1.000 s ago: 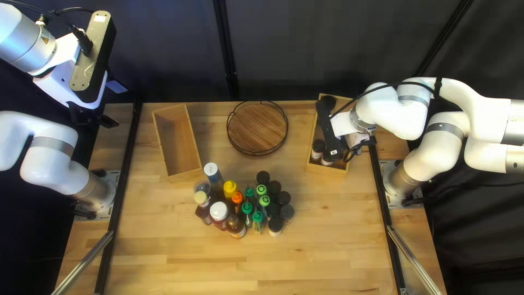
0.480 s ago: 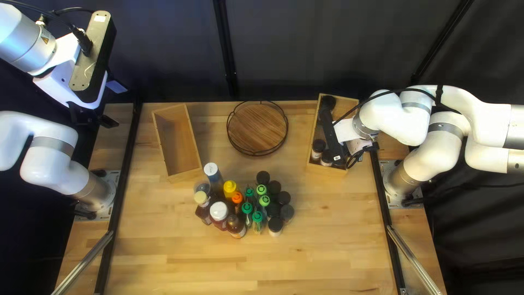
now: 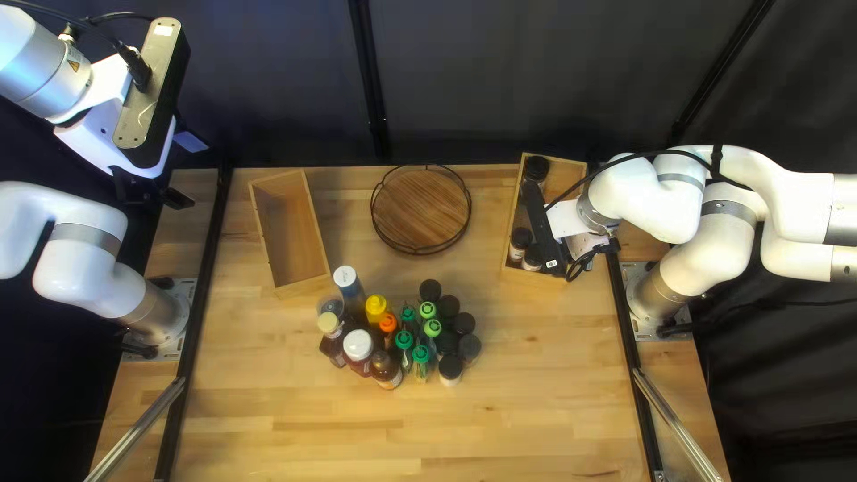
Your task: Separate condiments, baby food and spices and place it in 3 different racks/containers
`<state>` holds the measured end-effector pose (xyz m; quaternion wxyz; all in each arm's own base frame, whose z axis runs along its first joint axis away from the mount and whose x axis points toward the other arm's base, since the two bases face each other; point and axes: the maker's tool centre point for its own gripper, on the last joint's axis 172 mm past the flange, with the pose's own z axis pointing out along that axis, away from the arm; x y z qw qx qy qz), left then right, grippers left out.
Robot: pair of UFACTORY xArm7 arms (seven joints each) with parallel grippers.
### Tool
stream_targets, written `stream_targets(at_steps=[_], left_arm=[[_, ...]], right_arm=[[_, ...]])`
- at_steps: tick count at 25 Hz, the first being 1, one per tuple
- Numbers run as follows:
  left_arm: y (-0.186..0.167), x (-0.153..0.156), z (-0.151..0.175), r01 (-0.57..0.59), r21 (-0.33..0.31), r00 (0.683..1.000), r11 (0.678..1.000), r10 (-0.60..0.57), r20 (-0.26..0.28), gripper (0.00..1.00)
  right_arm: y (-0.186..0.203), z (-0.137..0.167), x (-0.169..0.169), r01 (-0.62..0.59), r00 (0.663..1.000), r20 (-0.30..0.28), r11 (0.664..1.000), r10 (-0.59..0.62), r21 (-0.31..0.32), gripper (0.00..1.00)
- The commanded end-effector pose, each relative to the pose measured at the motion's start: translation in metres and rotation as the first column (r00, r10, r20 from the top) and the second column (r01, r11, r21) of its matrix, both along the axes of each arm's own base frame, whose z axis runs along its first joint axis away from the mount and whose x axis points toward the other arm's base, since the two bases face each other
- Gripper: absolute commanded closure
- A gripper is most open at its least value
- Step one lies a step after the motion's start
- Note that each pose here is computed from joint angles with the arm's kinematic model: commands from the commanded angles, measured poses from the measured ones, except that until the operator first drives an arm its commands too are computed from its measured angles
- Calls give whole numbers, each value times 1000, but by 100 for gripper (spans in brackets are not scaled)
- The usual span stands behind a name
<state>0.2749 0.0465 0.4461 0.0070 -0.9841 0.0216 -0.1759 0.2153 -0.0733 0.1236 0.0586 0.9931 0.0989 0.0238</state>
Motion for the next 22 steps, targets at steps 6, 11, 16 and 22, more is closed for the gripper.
stream_targets(at_steps=[6,11,16,22], left_arm=[[0,0,0,0,0,1000,1000,0,0,0],[0,0,0,0,0,1000,1000,0,0,0],[0,0,0,0,0,1000,1000,0,0,0],[0,0,0,0,0,1000,1000,0,0,0]], right_arm=[[3,15,3,-14,1000,7,1000,14,-1,0],[24,48,32,-59,997,52,998,59,0,0],[61,65,75,-104,989,104,994,101,28,0],[110,65,125,29,991,128,995,-40,91,0]])
